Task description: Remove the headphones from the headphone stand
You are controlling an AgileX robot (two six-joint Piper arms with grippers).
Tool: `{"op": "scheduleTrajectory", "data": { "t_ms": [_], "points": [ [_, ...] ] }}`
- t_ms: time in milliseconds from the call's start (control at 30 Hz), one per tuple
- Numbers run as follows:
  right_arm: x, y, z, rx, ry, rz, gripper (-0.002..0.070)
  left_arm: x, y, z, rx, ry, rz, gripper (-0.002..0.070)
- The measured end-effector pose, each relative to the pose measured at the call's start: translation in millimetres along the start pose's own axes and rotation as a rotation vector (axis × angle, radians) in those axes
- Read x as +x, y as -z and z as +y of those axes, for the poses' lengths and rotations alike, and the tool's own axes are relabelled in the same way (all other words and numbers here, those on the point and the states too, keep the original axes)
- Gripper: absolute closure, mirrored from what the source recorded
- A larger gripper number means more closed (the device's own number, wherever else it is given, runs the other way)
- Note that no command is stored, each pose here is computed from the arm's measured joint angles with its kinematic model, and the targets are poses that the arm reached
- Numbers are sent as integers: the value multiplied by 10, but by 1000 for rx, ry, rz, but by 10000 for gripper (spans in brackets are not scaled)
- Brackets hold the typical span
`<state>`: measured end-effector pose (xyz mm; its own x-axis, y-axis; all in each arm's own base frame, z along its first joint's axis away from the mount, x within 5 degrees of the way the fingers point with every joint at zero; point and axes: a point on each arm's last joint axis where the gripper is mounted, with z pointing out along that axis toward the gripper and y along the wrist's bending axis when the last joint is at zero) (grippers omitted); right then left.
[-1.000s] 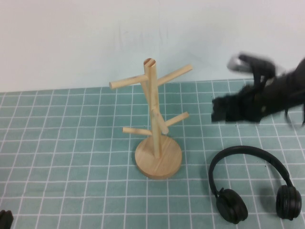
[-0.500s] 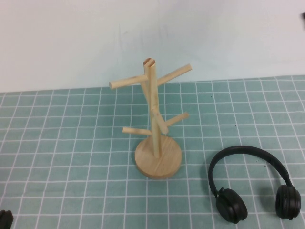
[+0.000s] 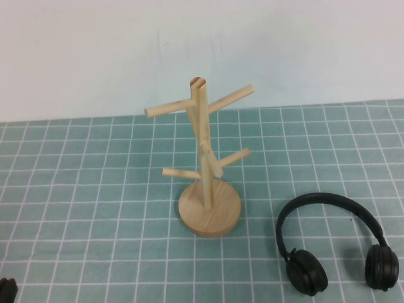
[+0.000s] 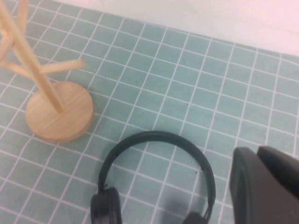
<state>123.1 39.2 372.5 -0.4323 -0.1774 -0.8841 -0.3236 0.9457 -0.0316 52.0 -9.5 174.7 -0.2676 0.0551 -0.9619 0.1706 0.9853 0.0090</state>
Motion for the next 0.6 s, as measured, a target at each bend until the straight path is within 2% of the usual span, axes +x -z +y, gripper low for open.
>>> {"op": "scheduleTrajectory", "data": {
  "t_ms": [600],
  "points": [
    [87,117,-5,12,20,-13,685,0,0,0,0,0,0,680]
  ]
}}
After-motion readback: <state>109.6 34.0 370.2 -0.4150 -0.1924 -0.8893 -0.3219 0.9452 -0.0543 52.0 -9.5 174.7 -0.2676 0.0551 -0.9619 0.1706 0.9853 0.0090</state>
